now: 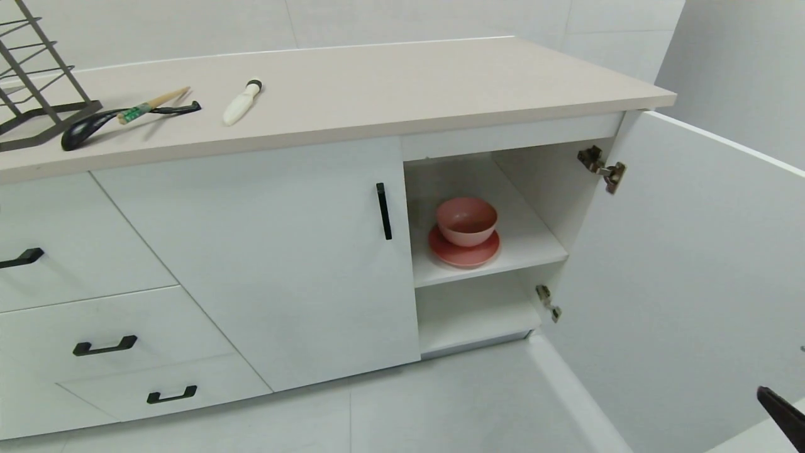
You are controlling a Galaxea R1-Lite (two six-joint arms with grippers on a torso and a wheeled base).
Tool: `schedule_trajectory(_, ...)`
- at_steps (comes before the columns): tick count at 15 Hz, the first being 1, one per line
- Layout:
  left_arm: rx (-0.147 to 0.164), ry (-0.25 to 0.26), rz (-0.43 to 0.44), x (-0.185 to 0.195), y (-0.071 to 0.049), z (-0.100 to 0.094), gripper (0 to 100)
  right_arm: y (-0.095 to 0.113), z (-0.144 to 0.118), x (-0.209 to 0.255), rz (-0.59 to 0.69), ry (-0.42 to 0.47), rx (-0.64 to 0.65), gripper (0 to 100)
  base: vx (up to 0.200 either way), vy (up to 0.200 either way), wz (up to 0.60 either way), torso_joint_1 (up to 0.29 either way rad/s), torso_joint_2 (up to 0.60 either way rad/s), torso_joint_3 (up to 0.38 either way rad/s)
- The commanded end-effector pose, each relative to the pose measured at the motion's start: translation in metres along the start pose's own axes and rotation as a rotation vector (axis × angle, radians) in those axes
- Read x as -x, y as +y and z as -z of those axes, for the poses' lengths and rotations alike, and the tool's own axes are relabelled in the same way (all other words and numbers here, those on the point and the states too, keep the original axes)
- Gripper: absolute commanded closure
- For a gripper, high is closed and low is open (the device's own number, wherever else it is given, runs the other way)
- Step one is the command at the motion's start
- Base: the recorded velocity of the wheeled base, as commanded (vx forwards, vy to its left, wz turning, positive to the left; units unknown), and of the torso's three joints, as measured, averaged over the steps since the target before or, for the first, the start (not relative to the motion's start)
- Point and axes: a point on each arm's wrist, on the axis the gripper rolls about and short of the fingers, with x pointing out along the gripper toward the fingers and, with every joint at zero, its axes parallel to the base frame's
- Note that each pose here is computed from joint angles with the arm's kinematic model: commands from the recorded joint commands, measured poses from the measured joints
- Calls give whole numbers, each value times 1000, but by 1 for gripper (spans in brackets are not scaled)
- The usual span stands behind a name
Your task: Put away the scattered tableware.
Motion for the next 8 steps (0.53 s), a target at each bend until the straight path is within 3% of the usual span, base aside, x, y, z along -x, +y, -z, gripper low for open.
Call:
schedule_trajectory(1, 0, 1, -1, 0, 0, 0, 0, -8, 36, 63, 80, -216, 36, 0, 0, 0, 0, 0, 0, 0)
schedule_trajectory(2, -2, 1, -1, 0, 0, 0, 0, -8, 55, 73, 78, -228, 81, 0, 0, 0, 0, 0, 0, 0)
schedule_trajectory(3, -3, 1, -1, 0, 0, 0, 0, -8, 53, 75, 94, -200, 104, 0, 0, 0, 0, 0, 0, 0)
schedule_trajectory(5, -5, -1, -2, 0, 0, 0, 0, -9, 53, 74, 144, -240, 91, 0, 0, 0, 0, 0, 0, 0)
schedule_trajectory(8, -2, 1, -2, 0, 0, 0, 0, -8, 54, 73, 82, -247, 101, 0, 0, 0, 0, 0, 0, 0)
